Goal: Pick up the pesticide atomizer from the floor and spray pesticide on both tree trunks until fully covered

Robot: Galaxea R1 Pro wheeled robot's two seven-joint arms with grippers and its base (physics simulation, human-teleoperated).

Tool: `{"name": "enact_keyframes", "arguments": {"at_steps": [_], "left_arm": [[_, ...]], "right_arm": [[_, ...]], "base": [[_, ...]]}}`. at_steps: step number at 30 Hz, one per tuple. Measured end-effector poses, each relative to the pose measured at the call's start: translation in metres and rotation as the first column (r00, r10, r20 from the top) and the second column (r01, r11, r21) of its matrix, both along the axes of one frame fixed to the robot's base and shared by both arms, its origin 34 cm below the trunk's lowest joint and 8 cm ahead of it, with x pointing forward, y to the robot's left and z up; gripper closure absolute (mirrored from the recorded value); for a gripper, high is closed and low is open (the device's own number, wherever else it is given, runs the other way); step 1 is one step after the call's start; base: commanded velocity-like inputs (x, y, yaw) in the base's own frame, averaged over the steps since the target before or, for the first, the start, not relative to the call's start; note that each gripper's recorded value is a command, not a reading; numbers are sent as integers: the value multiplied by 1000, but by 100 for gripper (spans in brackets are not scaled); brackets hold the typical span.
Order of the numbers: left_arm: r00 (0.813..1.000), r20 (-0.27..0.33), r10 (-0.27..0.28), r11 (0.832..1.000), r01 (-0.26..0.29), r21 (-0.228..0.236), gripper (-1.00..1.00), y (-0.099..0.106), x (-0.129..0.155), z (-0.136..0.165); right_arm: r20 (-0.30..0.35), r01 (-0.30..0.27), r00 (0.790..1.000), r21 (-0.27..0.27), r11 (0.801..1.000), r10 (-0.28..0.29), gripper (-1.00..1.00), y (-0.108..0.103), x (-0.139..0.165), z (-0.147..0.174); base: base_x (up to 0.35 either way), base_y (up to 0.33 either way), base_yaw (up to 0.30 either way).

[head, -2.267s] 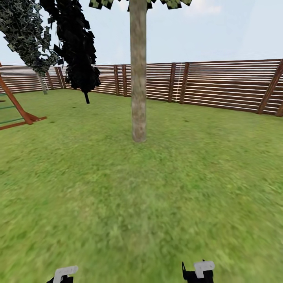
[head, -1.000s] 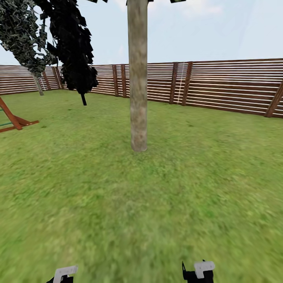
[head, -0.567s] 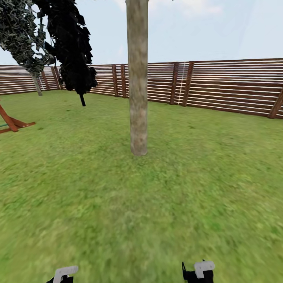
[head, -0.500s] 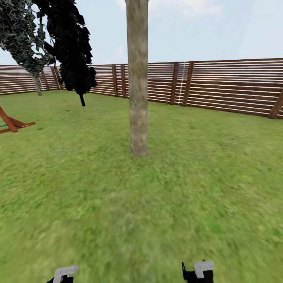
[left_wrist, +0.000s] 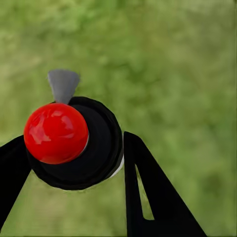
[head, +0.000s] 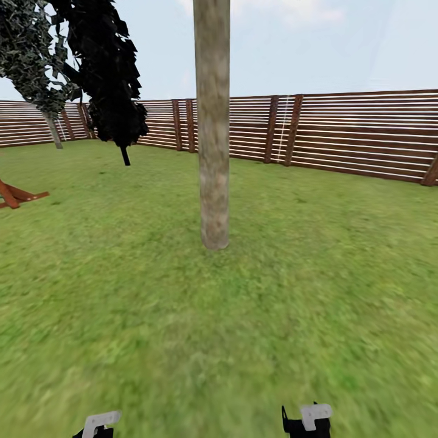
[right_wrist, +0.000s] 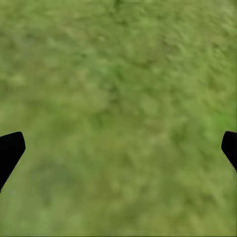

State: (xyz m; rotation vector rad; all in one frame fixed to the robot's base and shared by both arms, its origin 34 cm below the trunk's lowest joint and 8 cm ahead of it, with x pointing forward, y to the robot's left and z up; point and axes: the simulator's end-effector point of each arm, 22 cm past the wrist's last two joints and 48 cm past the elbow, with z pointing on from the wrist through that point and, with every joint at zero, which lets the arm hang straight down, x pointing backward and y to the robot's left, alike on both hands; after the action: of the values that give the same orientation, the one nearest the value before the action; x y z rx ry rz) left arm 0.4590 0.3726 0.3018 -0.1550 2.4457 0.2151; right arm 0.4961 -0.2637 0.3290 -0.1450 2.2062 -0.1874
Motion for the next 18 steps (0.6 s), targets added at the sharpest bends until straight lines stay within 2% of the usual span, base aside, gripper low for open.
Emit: {"name": "enact_keyframes", "arguments": {"at_steps": [18], "left_arm": [[1000,-1,0,1000,0,0,100,0,0,0]], "right_arm": [[0,0,1000,0,1000,0,-100,0,0,0]], "base": [[339,0,0]]}}
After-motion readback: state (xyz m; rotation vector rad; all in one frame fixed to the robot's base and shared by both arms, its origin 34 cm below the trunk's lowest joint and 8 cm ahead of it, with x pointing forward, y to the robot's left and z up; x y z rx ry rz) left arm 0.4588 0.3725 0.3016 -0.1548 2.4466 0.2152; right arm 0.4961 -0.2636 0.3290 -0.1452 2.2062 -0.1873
